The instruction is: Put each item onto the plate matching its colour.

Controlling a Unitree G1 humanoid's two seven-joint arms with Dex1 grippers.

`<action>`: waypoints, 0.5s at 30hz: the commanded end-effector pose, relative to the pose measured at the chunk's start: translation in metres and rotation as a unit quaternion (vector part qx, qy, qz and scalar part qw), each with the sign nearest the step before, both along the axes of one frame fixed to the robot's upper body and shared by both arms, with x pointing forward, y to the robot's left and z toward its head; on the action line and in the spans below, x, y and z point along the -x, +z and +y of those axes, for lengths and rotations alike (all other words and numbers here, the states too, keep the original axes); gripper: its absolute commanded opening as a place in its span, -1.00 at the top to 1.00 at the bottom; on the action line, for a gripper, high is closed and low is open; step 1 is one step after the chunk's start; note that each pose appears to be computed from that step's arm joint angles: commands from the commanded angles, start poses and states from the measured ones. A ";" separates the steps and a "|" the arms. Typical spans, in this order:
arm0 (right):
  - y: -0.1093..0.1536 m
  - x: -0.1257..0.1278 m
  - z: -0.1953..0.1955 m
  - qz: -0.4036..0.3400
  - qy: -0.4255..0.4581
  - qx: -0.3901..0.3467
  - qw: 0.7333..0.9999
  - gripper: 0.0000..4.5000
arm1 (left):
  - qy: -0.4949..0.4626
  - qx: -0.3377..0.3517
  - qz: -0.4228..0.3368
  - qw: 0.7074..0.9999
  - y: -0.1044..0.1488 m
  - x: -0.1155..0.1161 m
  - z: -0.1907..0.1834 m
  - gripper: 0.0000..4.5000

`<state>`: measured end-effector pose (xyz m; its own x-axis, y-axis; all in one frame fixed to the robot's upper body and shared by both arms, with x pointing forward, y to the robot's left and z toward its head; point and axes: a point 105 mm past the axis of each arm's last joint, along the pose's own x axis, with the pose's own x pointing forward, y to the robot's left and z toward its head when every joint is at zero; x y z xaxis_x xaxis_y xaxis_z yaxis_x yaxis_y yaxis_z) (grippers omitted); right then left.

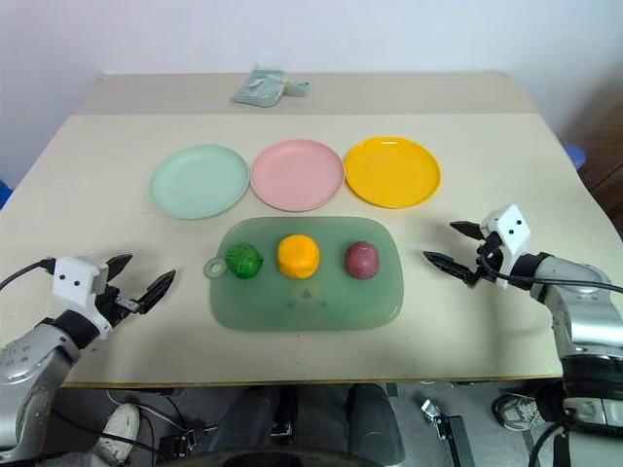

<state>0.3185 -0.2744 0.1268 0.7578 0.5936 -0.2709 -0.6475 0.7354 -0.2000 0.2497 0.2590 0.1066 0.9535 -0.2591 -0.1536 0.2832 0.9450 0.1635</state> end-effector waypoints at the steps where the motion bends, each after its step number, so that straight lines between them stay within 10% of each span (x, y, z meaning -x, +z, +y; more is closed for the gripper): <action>1: 0.013 -0.010 -0.001 -0.028 0.000 0.003 1.000 -0.98 | 0.008 -0.009 -0.022 1.000 0.011 0.003 0.001 -1.00; 15: 0.007 -0.036 -0.001 -0.090 -0.066 -0.005 0.994 -0.98 | 0.041 0.027 -0.039 0.998 0.011 0.000 0.011 -1.00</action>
